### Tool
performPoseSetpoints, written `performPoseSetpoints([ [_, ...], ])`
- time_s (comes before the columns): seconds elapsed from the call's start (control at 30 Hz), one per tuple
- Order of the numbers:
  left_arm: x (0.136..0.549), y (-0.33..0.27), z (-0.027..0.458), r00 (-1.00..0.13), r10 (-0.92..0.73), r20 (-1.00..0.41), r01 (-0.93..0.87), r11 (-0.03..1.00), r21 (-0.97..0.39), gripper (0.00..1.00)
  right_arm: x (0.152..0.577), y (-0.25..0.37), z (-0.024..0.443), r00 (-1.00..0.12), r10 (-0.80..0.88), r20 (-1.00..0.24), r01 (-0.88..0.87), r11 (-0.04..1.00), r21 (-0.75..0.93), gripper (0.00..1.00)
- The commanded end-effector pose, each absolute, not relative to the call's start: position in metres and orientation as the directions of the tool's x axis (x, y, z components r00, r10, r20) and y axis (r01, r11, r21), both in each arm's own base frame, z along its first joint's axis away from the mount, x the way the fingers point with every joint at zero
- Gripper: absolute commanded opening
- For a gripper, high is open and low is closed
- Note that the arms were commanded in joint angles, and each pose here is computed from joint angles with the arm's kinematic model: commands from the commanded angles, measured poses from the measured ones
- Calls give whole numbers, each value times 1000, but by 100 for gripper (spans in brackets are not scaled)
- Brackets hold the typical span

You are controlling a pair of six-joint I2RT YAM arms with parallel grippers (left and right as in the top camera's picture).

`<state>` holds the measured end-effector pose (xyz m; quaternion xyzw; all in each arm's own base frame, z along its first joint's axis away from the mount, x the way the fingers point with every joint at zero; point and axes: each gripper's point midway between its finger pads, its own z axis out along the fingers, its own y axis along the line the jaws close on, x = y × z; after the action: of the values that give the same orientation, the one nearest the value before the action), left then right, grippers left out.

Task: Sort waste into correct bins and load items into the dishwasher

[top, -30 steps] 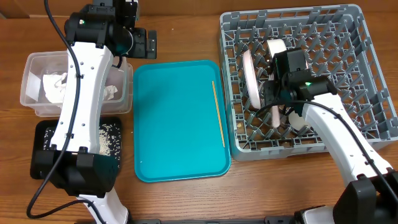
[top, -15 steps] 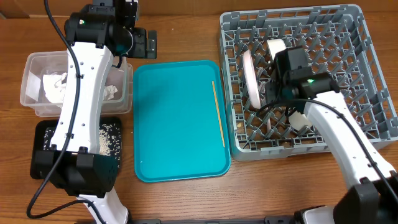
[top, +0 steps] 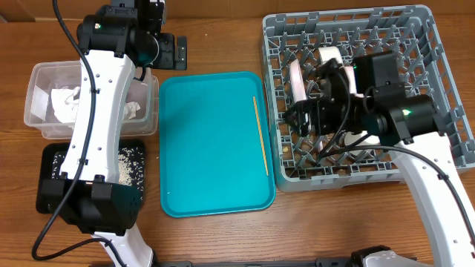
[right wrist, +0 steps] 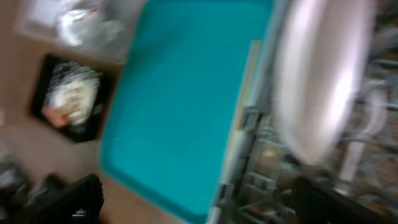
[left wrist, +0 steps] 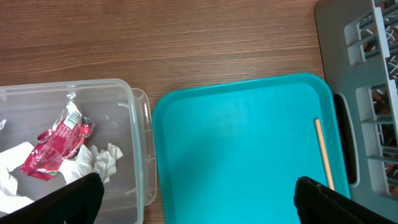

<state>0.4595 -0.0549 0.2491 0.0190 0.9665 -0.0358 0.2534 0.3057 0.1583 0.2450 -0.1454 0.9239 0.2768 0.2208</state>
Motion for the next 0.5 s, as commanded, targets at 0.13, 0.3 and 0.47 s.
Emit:
performPoseSetpoints([
  [0.13, 460, -55, 245, -876, 5, -483, 39, 997, -62, 100, 267, 231, 268, -782, -302, -546, -599, 604, 525, 98],
  [0.3, 460, -55, 245, -876, 5, -483, 39, 997, -62, 100, 272, 258, 252, -783, -301, -544, -566, 708, 422, 95],
  [0.47, 460, -55, 245, -876, 5, -483, 39, 997, -62, 100, 290, 279, 225, -831, -203, -517, -426, 830, 359, 74],
])
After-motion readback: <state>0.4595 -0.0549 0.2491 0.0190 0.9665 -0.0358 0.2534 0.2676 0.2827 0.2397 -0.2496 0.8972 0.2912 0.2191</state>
